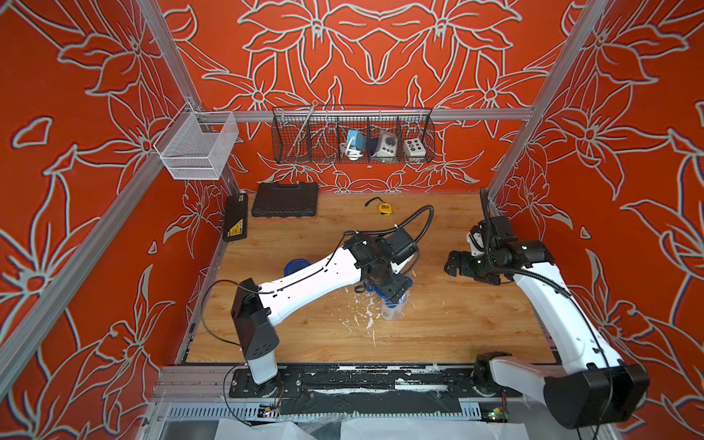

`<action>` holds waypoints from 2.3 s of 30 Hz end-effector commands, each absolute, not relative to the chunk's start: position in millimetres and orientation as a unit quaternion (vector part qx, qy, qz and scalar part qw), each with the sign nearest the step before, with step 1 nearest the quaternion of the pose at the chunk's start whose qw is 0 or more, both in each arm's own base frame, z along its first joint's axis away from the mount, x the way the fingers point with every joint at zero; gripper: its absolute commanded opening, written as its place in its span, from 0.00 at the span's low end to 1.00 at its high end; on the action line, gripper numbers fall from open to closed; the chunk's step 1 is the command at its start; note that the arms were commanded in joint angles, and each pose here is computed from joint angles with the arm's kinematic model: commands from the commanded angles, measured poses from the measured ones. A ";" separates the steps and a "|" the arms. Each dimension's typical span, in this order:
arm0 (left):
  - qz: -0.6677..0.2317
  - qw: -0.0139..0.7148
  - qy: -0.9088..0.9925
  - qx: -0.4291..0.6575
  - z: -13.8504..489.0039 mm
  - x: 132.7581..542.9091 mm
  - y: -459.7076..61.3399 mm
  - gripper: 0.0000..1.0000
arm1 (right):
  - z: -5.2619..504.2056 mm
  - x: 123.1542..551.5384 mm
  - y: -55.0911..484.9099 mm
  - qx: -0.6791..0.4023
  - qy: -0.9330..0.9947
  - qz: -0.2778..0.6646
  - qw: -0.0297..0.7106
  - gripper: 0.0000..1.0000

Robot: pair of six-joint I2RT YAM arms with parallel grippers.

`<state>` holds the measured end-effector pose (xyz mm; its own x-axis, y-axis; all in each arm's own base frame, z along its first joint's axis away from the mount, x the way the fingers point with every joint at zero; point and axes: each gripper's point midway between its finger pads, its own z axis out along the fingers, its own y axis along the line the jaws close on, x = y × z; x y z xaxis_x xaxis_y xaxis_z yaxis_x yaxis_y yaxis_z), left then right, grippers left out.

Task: Pack away toiletry kits
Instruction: Close the lid on the container.

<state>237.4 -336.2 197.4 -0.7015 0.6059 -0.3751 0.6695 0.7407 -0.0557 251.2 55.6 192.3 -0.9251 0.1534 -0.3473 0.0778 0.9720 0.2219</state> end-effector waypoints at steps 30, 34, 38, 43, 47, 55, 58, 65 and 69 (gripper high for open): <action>-0.059 0.139 0.923 0.354 161.7 232.3 -353.4 0.72 | 189.1 246.2 45.5 0.074 0.974 0.099 0.188 0.98; -0.056 0.136 0.922 0.359 157.7 230.2 -353.9 0.73 | 189.8 246.9 44.9 0.075 0.974 0.100 0.190 0.98; -0.054 0.135 0.922 0.359 157.0 231.0 -354.8 0.73 | 189.2 246.3 43.9 0.077 0.974 0.099 0.189 0.98; -0.061 0.134 0.921 0.361 160.8 230.6 -360.4 0.73 | 189.9 246.9 44.1 0.078 0.973 0.102 0.190 0.98; -0.062 0.130 0.921 0.363 160.5 226.9 -363.0 0.73 | 192.1 247.4 43.6 0.079 0.973 0.101 0.191 0.98; -0.025 0.118 0.924 0.364 142.7 224.2 -348.3 0.73 | 188.6 246.1 43.7 0.081 0.974 0.103 0.186 0.98; -0.017 0.116 0.925 0.361 139.3 223.4 -343.3 0.73 | 189.3 246.6 43.2 0.083 0.973 0.103 0.187 0.98; -0.006 0.117 0.929 0.352 140.7 223.9 -337.1 0.73 | 188.0 246.7 42.8 0.086 0.973 0.104 0.185 0.98; -0.008 0.118 0.929 0.351 141.3 222.8 -336.2 0.73 | 187.8 247.1 42.5 0.087 0.973 0.105 0.185 0.98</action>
<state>232.4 -361.0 161.8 -0.7058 0.6274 -0.3289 0.6639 0.7478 0.0020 252.2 43.6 191.5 -0.9119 0.2012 -0.3578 0.1222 0.9652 0.2312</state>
